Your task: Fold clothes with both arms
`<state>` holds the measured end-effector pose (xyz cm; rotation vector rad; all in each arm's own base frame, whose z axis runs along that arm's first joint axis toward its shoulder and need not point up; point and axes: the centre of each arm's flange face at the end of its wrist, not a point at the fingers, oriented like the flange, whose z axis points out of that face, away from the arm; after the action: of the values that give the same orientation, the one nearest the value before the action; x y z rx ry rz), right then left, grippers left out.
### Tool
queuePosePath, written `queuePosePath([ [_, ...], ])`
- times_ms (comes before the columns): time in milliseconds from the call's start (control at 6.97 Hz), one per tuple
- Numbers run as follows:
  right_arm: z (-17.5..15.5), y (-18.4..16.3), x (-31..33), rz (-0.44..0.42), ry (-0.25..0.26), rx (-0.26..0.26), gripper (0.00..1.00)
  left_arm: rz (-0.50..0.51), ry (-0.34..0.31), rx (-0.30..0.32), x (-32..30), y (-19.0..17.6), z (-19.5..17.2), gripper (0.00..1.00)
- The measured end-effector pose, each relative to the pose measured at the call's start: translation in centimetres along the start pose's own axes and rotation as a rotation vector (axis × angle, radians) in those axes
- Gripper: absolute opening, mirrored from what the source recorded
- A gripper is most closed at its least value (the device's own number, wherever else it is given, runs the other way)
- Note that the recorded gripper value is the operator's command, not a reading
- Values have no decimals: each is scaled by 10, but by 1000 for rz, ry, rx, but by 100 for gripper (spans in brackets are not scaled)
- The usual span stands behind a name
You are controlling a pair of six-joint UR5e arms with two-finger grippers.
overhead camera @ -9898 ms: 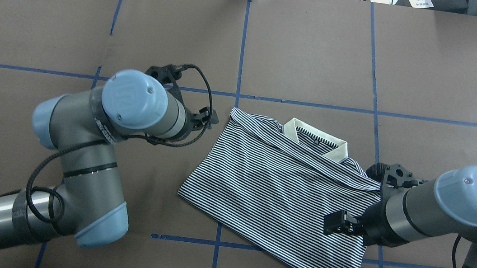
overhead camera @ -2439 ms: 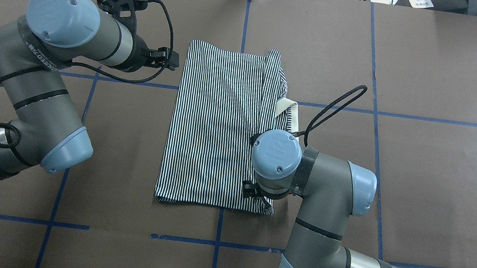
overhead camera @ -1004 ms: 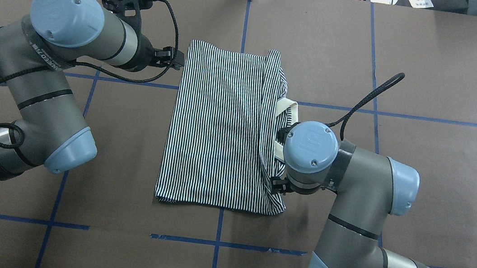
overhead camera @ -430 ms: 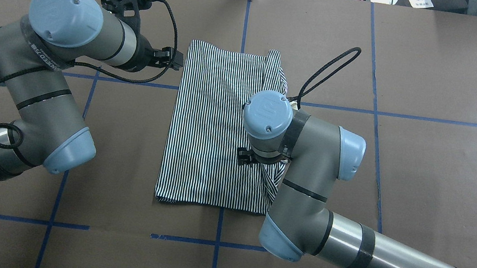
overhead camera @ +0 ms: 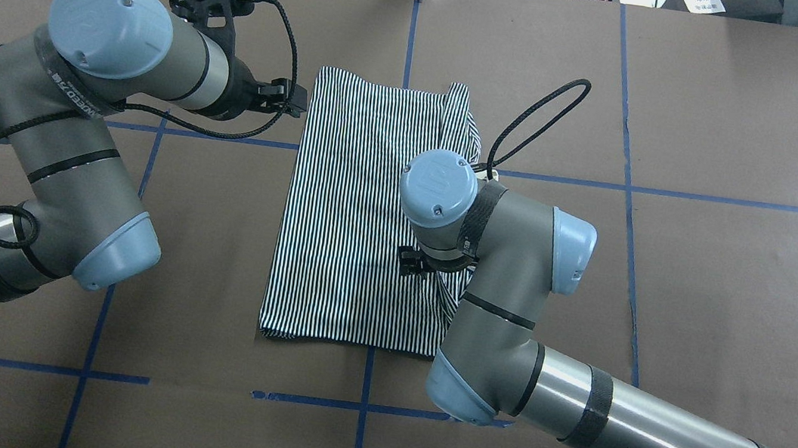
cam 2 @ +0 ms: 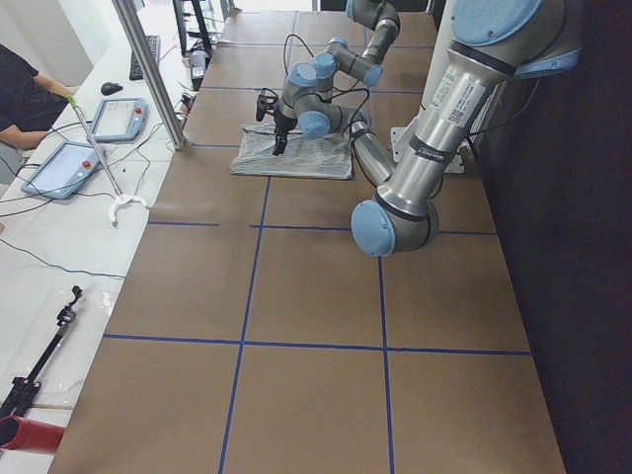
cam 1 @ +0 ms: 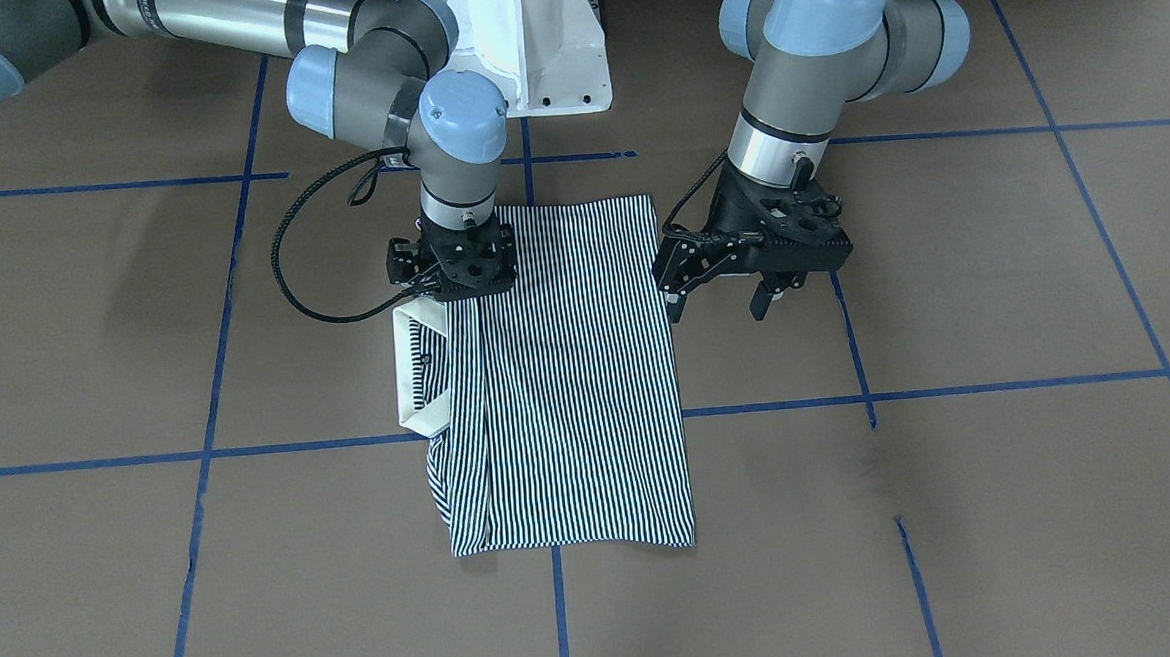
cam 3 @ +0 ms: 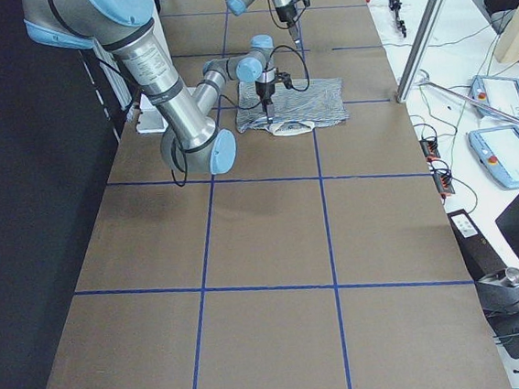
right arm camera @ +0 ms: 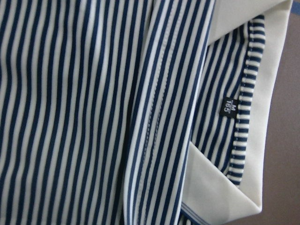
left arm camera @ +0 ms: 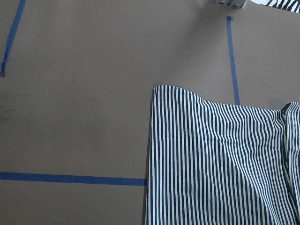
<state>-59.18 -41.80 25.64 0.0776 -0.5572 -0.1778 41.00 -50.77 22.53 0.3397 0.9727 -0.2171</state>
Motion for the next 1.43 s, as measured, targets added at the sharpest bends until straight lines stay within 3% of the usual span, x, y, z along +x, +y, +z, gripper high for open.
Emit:
queuePosePath([
  [1434, 14, -9, 39, 25, 75, -40, 100, 1, 6, 2, 2, 0, -2, 100],
])
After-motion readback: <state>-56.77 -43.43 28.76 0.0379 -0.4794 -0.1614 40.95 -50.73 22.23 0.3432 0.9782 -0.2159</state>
